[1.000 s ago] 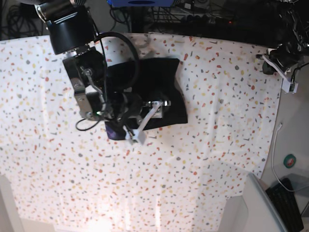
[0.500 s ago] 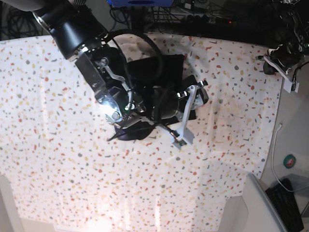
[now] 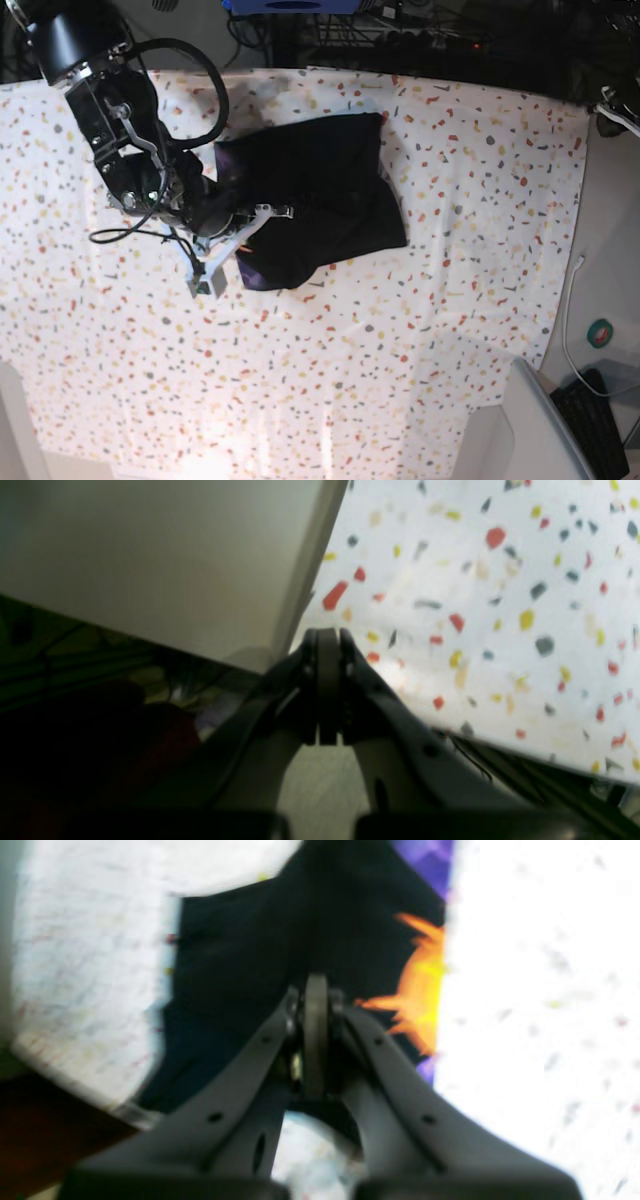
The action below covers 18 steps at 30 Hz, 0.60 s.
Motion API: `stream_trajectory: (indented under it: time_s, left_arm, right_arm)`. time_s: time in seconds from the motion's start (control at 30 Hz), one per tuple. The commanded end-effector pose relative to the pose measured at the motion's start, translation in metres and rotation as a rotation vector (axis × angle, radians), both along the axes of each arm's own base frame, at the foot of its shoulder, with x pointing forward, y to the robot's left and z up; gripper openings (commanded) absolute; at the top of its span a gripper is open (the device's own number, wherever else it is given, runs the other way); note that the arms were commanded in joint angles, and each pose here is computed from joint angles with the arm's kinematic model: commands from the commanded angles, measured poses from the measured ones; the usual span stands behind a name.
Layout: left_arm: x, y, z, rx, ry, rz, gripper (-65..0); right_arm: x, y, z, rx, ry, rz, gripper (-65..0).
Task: Layout the t-shirt on the table in an organized manner, then fold the t-shirt properly
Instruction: 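Release the left gripper and press the folded bundle with the right gripper, then tuck and flatten the folded bundle edge with the right gripper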
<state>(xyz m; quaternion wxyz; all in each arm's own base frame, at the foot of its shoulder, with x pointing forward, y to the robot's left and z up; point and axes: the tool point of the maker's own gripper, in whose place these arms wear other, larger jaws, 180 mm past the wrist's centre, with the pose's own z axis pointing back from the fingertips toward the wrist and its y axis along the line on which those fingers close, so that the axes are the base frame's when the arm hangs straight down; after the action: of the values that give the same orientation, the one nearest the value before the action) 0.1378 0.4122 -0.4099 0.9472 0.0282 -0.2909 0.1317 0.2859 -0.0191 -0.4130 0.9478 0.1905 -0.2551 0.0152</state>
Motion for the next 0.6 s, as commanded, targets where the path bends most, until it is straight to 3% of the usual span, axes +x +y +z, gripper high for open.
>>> stream_trajectory:
  time_s: [0.0,0.23,0.57]
  left_arm:
    - [0.002,0.009,0.009,0.025,-0.019,-0.009,-65.0]
    - [-0.005,0.009,0.003,0.010,0.000,0.002,-65.0]
    - [-0.002,0.006,0.002,0.005,-0.006,-0.001,-65.0]
  right_arm:
    - [0.010,0.002,0.004,0.010,-0.020,-0.005,-65.0]
    - [0.012,-0.002,-0.021,-0.017,0.048,-0.029,-65.0]
    - [0.001,0.056,-0.029,0.001,0.086,0.095,-65.0]
